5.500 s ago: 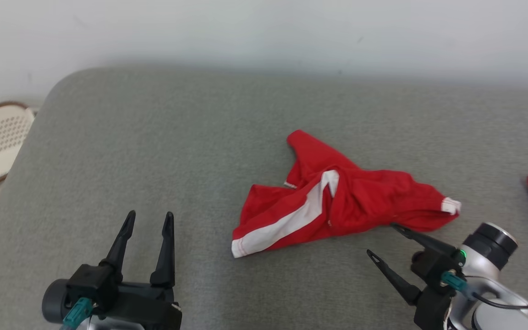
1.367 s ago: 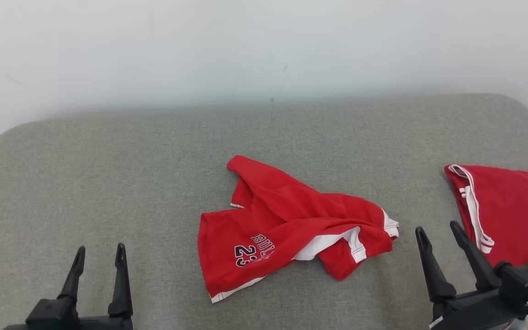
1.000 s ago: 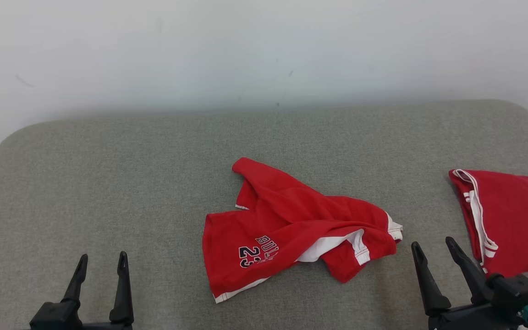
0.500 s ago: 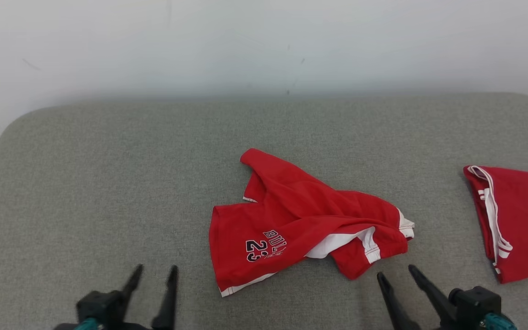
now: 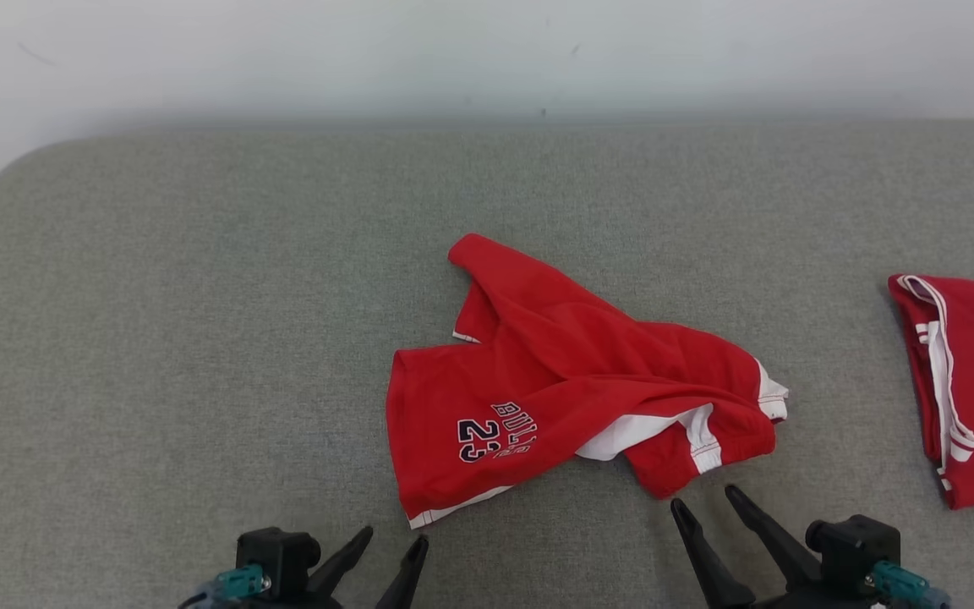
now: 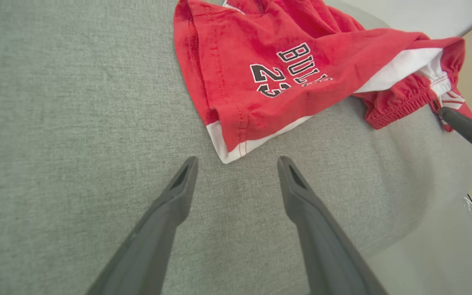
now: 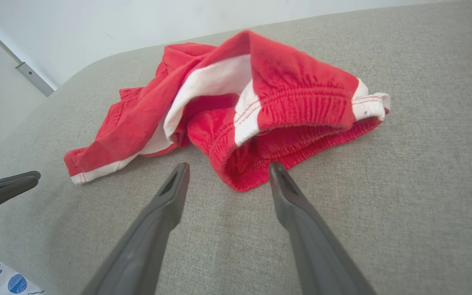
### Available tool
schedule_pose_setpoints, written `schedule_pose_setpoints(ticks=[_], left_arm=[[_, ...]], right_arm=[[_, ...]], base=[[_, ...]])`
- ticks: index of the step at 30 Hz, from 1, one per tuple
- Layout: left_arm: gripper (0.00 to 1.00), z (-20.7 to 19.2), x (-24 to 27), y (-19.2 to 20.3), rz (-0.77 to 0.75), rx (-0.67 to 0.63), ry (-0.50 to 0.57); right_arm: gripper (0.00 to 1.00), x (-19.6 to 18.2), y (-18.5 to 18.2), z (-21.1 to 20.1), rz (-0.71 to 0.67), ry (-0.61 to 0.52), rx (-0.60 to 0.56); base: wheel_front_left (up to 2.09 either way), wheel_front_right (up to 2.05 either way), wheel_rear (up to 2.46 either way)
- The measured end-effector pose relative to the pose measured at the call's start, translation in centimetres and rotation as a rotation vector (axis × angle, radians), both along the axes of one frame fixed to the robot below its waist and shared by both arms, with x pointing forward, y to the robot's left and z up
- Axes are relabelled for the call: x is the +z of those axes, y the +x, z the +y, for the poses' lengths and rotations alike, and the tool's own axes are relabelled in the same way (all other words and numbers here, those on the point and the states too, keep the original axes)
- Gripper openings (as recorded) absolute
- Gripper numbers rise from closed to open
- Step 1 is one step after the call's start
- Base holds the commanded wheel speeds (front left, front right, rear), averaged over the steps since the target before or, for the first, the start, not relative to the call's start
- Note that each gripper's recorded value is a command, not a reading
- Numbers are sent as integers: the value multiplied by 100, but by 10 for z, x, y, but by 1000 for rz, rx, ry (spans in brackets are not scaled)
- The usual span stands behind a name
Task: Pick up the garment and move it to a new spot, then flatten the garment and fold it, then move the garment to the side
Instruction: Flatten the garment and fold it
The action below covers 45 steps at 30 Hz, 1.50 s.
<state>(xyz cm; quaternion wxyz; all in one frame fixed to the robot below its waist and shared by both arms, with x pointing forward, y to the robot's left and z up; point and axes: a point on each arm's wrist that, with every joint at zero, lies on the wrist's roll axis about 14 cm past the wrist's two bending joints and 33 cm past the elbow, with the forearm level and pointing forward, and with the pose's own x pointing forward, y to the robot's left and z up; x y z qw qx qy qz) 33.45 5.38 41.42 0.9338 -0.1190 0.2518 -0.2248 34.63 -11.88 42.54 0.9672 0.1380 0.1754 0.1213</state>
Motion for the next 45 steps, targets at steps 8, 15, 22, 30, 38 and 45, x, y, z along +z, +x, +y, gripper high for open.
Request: schedule_pose_setpoints(ticks=[8,15,22,30,38,45], left_arm=[[100,-11,-9,12,16,-45,-6],[63,-15,-17,20,37,-46,-25],[0,-16,-17,27,16,-40,-40],[0,-9,2,41,-57,-22,-59],[0,14,60,63,-196,-20,-61],[0,41,140,85,-422,26,-22]], right_arm=[[100,1,12,-6,-19,3,-13],[100,11,22,-4,-64,9,-5],[0,20,27,-5,-98,12,-6],[0,42,31,-12,-146,31,-3],[0,76,37,-24,-166,-1,83],[0,128,42,-30,-260,8,128]], base=[[0,0,0],[0,0,0],[0,0,0],[0,0,0],[0,0,0],[0,0,0]])
